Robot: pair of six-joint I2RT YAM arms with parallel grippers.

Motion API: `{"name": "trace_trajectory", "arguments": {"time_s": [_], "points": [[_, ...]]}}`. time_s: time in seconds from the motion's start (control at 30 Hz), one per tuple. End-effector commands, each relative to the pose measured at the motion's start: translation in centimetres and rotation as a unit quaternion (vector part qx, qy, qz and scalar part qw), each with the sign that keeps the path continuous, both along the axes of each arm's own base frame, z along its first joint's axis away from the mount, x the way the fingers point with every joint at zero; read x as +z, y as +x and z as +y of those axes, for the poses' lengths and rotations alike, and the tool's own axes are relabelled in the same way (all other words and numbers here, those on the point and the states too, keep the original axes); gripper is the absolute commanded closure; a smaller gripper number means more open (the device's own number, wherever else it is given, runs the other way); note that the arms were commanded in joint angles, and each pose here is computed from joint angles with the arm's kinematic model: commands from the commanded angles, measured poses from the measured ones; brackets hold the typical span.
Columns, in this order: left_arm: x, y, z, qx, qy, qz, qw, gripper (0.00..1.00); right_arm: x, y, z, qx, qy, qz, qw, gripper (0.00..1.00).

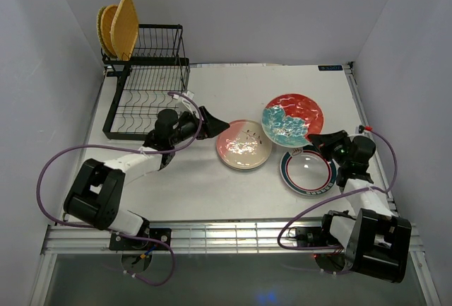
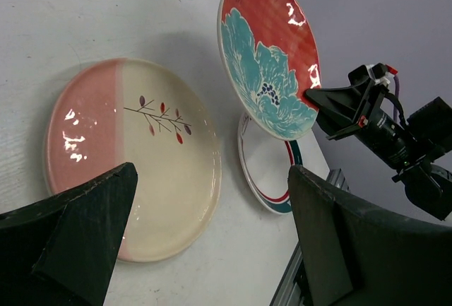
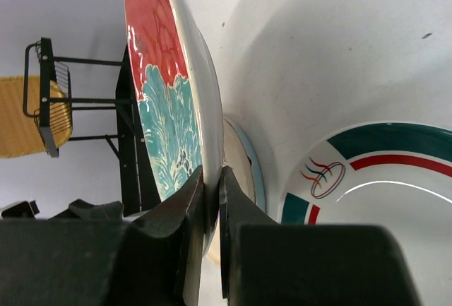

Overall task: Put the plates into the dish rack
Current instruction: Pick up the plate from the corner of the board, then insert the plate into the dish rack.

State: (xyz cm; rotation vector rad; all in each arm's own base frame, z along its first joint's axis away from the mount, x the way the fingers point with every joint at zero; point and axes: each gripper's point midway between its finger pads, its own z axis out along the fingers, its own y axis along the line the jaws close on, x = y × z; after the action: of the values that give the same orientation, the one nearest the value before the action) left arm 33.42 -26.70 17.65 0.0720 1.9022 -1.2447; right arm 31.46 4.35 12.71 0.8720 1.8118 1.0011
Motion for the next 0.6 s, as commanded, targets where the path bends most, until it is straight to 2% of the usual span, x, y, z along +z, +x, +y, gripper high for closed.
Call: {"name": "trace_trajectory", "arguments": {"time_s": [0.0,0.57], "points": [[1.5,0.2,-0.7,-0.015,0.0,-0.029,0.999,0.02,8.9,0.9,1.9,0.054,-0.005,-0.168,0.984,0.92],[0.8,-0.1,-1.3,-0.039,0.003,-0.03,0.999,0.02,11.9,-0.7,10.0,0.185,-0.004,-0.217,0.959,0.92]]}}
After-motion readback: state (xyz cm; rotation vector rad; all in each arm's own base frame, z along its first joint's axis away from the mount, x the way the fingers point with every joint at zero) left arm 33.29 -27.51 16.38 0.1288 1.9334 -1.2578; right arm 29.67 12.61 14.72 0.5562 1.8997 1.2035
